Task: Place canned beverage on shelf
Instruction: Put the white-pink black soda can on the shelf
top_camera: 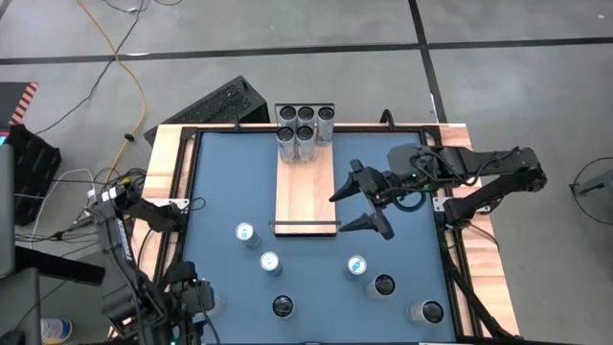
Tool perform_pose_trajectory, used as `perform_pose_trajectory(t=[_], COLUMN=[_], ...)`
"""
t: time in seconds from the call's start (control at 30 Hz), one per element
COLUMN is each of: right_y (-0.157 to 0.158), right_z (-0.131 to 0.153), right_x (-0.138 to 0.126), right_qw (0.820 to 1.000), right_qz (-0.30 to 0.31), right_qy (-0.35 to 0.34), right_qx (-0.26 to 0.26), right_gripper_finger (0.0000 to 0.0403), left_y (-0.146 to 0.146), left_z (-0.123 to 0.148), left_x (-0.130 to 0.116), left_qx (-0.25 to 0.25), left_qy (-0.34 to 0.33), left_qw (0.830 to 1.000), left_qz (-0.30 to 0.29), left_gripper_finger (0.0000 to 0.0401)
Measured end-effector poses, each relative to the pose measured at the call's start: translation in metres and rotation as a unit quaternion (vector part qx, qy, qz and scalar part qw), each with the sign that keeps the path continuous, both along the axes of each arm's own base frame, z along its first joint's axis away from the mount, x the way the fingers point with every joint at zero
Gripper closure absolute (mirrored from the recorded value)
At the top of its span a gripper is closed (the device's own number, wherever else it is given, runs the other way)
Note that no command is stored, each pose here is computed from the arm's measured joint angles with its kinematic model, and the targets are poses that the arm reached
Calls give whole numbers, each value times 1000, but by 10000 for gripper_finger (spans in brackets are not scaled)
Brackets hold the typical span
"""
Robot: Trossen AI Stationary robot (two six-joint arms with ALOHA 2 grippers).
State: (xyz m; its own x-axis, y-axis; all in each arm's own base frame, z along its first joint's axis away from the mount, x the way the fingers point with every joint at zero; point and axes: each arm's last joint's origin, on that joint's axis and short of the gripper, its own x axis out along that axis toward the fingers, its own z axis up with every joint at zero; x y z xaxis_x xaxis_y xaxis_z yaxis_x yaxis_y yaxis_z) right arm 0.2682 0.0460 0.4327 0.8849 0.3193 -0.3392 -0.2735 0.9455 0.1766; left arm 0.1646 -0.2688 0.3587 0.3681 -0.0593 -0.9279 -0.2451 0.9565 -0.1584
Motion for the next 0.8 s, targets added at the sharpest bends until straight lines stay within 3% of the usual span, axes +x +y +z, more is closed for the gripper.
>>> perform_pose_trajectory(t=[0.27,0.6,0.8], right_y=[-1,-2,-6], right_z=[0,0,-3], right_x=[0,0,0], right_qw=[1000,1000,999], right_qz=[1,-15,-32], right_qy=[-3,-2,9], right_qx=[-8,-15,-22], right_gripper_finger=[65,65,65], left_y=[2,6,2], left_z=[-2,-11,-28], left_x=[-8,-11,1], left_qx=[1,50,29], left_qy=[31,59,67], left_qw=[999,997,997], left_qz=[30,-19,-40], left_gripper_finger=[90,90,90])
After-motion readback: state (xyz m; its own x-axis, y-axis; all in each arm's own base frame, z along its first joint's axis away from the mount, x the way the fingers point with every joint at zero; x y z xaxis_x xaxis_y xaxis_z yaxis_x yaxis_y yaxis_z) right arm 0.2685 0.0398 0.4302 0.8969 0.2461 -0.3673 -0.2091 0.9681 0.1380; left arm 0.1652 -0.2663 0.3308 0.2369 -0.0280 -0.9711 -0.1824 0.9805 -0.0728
